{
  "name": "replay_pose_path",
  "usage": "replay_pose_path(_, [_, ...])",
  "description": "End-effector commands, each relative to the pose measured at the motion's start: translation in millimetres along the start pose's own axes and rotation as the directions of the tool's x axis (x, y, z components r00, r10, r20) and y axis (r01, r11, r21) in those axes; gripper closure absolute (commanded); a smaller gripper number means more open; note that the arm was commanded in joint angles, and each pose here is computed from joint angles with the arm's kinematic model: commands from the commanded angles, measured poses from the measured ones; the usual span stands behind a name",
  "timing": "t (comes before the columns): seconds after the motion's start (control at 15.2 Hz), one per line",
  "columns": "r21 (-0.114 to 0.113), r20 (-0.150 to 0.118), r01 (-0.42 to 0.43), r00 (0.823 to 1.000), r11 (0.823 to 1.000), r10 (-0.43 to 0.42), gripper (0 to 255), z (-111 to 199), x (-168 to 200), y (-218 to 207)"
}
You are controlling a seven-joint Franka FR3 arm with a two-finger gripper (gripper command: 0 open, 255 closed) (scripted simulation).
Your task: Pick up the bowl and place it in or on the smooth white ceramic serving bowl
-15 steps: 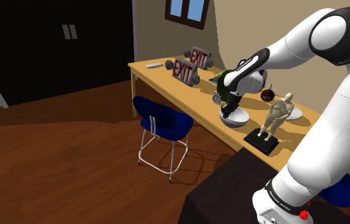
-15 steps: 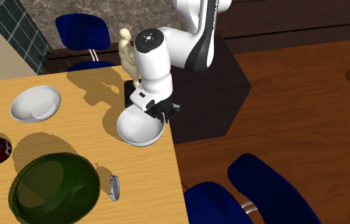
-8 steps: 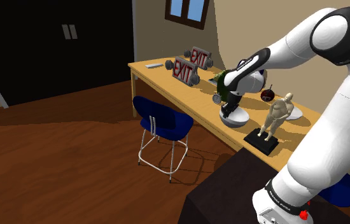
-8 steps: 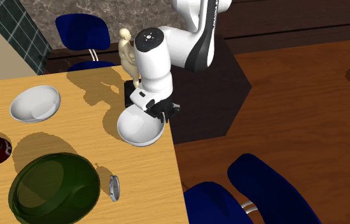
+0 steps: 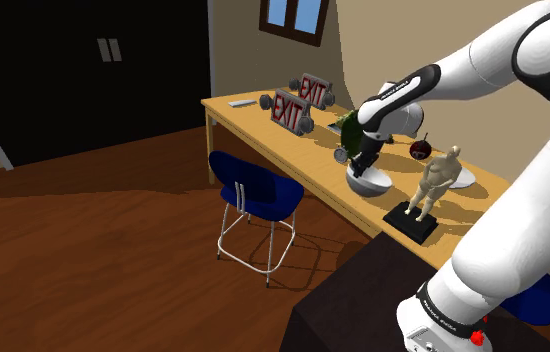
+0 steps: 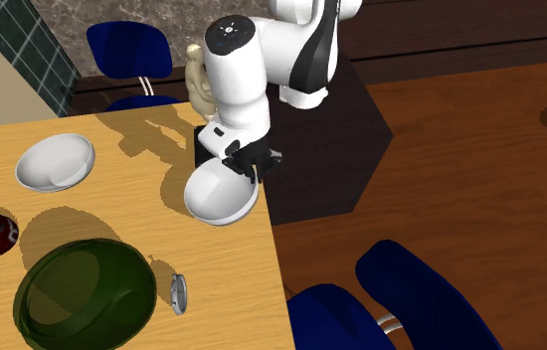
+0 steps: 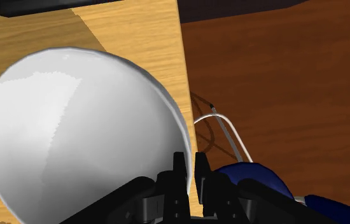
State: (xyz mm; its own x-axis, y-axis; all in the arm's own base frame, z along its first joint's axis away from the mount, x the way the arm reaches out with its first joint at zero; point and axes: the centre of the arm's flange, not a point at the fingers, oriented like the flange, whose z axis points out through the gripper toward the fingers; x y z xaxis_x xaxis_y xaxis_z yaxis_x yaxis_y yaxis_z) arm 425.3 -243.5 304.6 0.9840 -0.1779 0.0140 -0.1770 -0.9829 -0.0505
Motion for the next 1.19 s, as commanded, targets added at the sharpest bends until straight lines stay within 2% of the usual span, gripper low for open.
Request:
replay_pose_path(0.0, [0.000,0.000,0.000,1.000,1.000,0.000,255,-10.3,0.1,0.4])
replay_pose_path(1.12, [0.000,0.000,0.000,1.000,1.000,0.000,255,-99.9,1.4,-4.1])
